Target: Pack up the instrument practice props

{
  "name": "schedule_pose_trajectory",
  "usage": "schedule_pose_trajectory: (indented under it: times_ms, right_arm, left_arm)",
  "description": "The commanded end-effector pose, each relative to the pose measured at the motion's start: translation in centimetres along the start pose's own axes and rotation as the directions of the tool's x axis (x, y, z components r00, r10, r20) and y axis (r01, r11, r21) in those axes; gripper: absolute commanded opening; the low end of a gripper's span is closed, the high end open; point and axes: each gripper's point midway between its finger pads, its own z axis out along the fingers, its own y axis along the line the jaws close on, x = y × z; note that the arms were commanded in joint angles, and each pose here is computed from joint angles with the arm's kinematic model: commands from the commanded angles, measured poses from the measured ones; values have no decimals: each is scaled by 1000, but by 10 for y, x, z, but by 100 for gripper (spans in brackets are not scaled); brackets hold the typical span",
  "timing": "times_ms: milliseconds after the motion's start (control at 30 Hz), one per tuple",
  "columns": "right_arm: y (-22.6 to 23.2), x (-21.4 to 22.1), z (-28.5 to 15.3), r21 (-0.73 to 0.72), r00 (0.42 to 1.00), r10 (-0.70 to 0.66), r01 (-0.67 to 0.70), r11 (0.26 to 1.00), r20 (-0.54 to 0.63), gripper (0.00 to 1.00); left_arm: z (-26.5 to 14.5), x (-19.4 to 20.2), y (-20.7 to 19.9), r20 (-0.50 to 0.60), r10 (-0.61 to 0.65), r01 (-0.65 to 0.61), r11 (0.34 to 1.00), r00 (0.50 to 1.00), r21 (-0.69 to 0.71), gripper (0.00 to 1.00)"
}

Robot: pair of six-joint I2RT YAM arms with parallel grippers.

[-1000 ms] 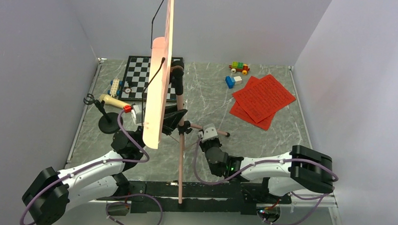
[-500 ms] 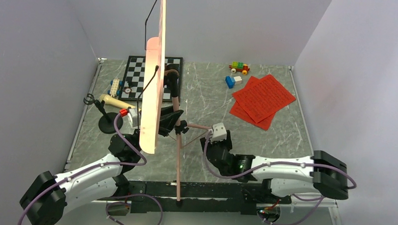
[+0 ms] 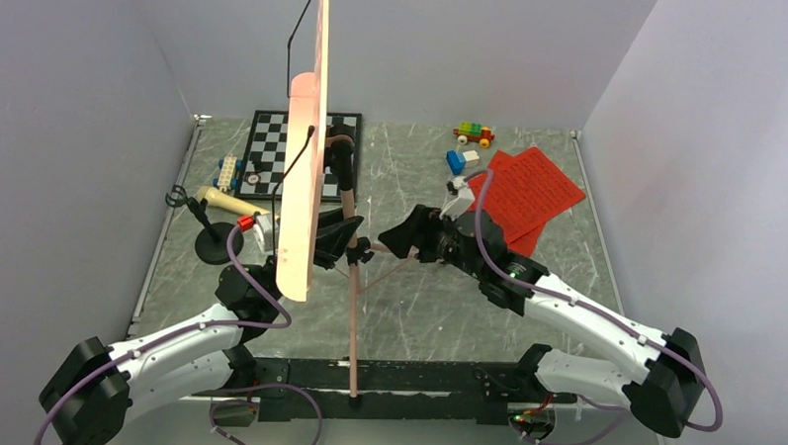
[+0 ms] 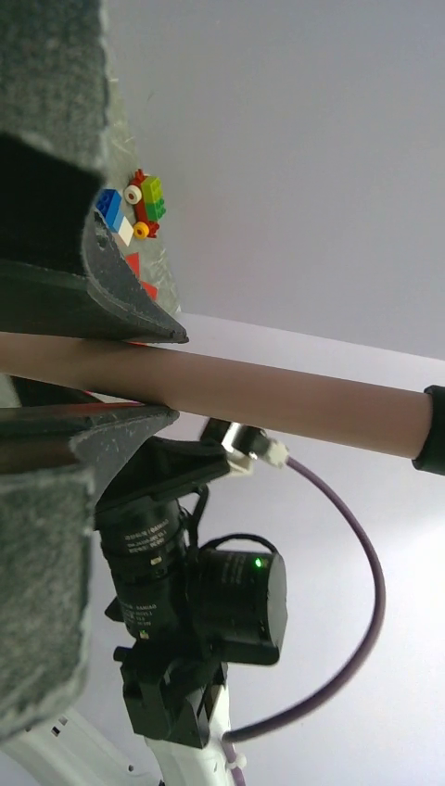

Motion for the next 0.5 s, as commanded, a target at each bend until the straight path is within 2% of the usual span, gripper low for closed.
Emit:
schedule_pose_trajectory:
  times_ms: [0, 233, 333, 467]
  right_arm:
    - [58, 23, -10, -231, 959, 148, -205, 951, -243, 83]
    - [69, 31, -10, -273, 925, 202, -295, 916, -322, 75]
    - [71, 33, -10, -293, 915, 224, -327, 898, -336, 68]
    - [73, 38, -9, -311, 899, 243, -363, 878, -364, 49]
  left_arm:
    - [-64, 111, 73, -386, -37, -94, 945, 922, -314, 0]
    - [-65, 110, 70, -381, -34, -94, 945, 924, -312, 0]
    - [-64, 109, 69, -382, -30, -95, 947, 924, -306, 0]
    - [-64, 108, 68, -383, -29, -97, 947, 923, -305, 0]
